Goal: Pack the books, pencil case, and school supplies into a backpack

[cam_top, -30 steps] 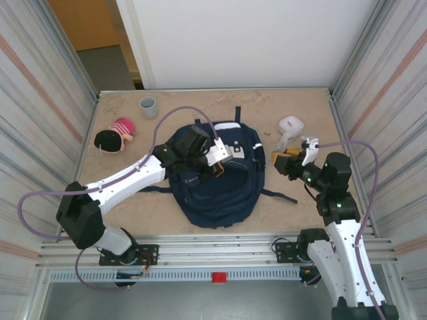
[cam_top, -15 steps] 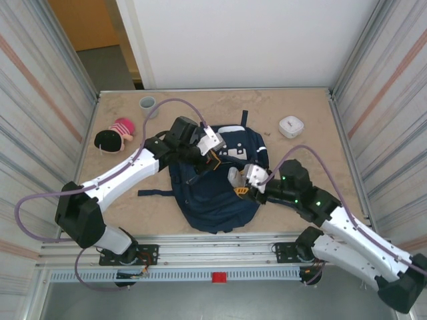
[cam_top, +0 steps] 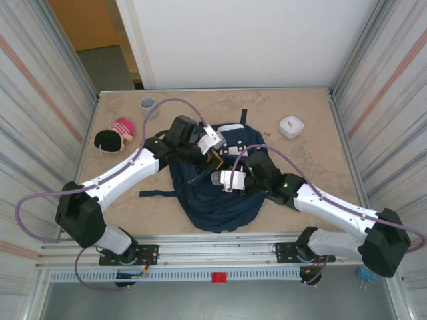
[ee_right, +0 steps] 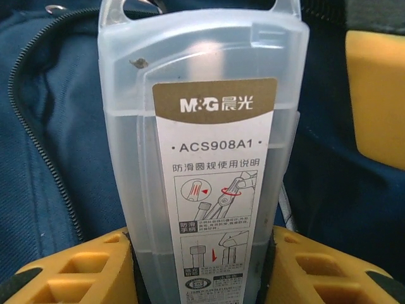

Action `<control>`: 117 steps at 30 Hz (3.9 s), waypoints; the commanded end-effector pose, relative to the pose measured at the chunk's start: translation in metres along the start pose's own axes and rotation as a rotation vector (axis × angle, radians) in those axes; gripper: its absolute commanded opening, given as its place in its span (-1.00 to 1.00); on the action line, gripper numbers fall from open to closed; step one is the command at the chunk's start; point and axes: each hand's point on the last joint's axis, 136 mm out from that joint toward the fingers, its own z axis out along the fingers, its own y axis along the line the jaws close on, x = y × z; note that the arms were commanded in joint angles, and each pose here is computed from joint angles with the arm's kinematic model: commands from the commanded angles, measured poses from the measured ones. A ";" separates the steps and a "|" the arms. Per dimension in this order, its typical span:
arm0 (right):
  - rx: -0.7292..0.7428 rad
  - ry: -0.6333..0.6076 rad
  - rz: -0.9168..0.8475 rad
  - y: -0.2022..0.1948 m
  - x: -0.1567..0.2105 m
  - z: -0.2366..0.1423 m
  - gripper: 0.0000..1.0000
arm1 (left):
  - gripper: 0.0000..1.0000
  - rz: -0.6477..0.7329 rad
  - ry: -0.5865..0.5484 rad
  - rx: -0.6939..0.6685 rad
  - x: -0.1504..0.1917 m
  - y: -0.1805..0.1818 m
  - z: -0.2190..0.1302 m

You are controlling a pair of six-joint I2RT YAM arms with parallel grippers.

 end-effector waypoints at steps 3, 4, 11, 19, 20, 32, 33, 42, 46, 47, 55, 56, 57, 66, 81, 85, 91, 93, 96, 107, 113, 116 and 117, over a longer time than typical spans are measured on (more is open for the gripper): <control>0.028 0.102 0.003 -0.012 0.014 0.002 0.05 | -0.89 0.082 -0.174 0.017 -0.049 -0.010 -0.025; 0.034 0.099 0.015 -0.014 0.013 0.001 0.09 | -0.89 0.082 -0.179 0.014 -0.051 -0.009 -0.026; 0.012 0.128 0.028 -0.009 0.018 -0.004 0.20 | -0.88 0.057 -0.217 -0.009 -0.054 0.000 -0.034; -0.022 -0.068 0.246 -0.010 -0.010 -0.041 0.11 | -0.87 0.079 -0.198 -0.038 -0.043 0.006 -0.031; -0.033 -0.131 0.338 -0.012 -0.020 -0.050 0.07 | -0.87 0.073 -0.200 -0.041 -0.043 0.006 -0.031; -0.152 -0.109 1.446 0.017 -0.042 -0.036 -0.07 | -0.87 -0.347 -0.322 -0.145 -0.054 0.030 -0.035; -0.143 -0.112 1.509 0.019 -0.044 -0.035 -0.07 | -0.87 -0.374 -0.337 -0.158 -0.053 0.032 -0.036; -0.069 -0.026 1.889 0.025 -0.028 -0.001 -0.09 | -0.90 -0.506 -0.391 -0.248 -0.054 0.047 -0.029; 0.040 0.015 2.036 0.026 -0.007 0.008 -0.01 | -0.90 -0.542 -0.416 -0.263 -0.057 0.053 -0.029; 0.040 0.020 2.059 0.027 -0.004 0.013 0.00 | -0.90 -0.546 -0.428 -0.263 -0.059 0.054 -0.030; -0.079 0.098 2.120 0.035 -0.013 0.046 0.00 | -0.89 -0.569 -0.471 -0.242 -0.066 0.054 -0.030; -0.073 0.109 2.128 0.037 -0.011 0.050 -0.01 | -0.89 -0.571 -0.475 -0.235 -0.067 0.053 -0.030; -0.064 0.118 2.140 0.038 -0.007 0.055 -0.02 | -0.89 -0.572 -0.479 -0.227 -0.069 0.052 -0.030; -0.075 0.048 2.202 0.021 -0.006 0.089 -0.32 | -0.89 -0.551 -0.489 -0.212 -0.072 0.046 -0.035; -0.099 -0.095 2.214 0.001 -0.019 0.074 -0.20 | -0.87 -0.555 -0.474 -0.277 -0.055 0.061 -0.038; -0.069 -0.106 2.234 0.002 -0.014 0.063 -0.24 | -0.87 -0.561 -0.480 -0.280 -0.053 0.064 -0.041; -0.039 -0.077 2.238 -0.001 -0.012 0.077 -0.37 | -0.87 -0.561 -0.497 -0.253 -0.060 0.061 -0.042; -0.037 -0.057 2.237 0.000 -0.011 0.085 -0.40 | -0.87 -0.558 -0.499 -0.244 -0.061 0.060 -0.043; -0.062 -0.066 2.250 0.001 -0.014 0.099 -0.47 | -0.87 -0.552 -0.510 -0.239 -0.063 0.057 -0.045; -0.149 -0.198 2.154 -0.036 -0.050 0.121 -0.58 | -0.87 -0.562 -0.503 -0.258 -0.052 0.059 -0.046; -0.117 -0.242 2.079 -0.036 -0.045 0.092 -0.28 | -0.86 -0.569 -0.469 -0.317 -0.039 0.069 -0.048; -0.077 -0.207 2.016 -0.029 -0.036 0.071 -0.09 | -0.84 -0.582 -0.444 -0.319 -0.033 0.073 -0.045; -0.058 -0.194 1.994 -0.027 -0.032 0.064 -0.06 | -0.81 -0.579 -0.431 -0.317 -0.031 0.074 -0.042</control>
